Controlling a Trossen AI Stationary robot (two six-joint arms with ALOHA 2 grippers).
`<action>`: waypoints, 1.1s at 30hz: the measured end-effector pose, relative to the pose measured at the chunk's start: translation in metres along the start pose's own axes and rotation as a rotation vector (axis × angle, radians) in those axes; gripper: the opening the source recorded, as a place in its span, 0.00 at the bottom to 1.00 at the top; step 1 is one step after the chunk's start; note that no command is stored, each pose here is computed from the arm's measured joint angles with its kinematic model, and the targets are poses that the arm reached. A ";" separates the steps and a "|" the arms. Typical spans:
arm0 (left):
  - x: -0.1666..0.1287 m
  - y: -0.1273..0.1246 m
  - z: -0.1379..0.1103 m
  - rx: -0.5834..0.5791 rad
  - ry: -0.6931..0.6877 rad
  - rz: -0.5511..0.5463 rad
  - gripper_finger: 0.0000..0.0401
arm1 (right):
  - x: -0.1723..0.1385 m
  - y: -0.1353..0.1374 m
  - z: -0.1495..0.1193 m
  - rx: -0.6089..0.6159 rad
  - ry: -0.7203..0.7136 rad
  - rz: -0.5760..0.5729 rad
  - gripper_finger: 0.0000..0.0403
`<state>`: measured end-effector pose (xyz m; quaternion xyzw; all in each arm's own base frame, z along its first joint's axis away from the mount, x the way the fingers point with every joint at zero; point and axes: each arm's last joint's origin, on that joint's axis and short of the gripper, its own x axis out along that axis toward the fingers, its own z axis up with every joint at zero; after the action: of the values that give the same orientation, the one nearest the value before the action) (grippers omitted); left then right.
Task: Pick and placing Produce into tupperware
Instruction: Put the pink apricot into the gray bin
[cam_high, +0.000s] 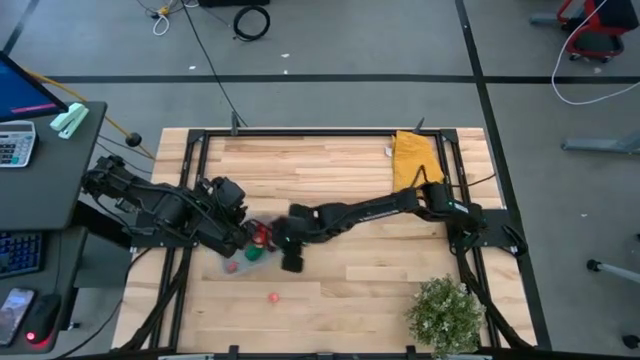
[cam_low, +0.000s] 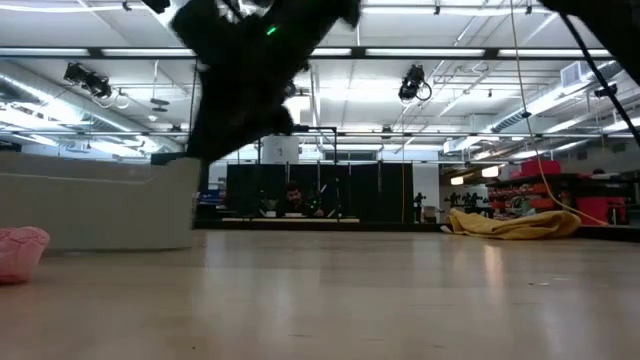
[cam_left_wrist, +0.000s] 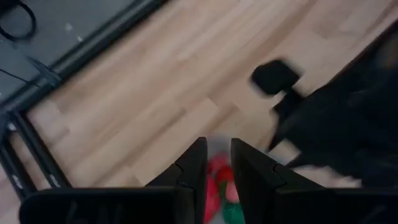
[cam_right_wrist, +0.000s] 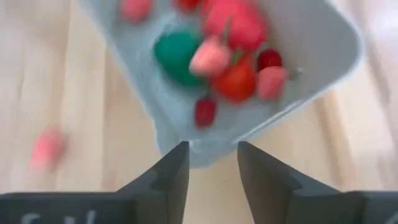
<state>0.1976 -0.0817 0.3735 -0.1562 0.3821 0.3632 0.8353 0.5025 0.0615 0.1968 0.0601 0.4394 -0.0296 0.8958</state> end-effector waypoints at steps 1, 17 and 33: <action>-0.001 -0.001 -0.001 -0.013 0.018 -0.012 0.20 | -0.009 0.006 -0.005 -0.017 0.057 -0.005 0.36; 0.022 -0.064 -0.076 -0.081 0.147 -0.481 0.17 | -0.158 0.140 -0.066 -0.278 0.050 -0.273 0.34; 0.059 -0.070 -0.155 -0.179 0.203 -0.633 0.12 | -0.248 0.190 -0.120 -0.179 -0.235 -0.402 0.33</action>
<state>0.1938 -0.1842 0.2257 -0.3751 0.3625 0.1007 0.8472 0.2770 0.2656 0.3360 -0.1120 0.3361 -0.1750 0.9186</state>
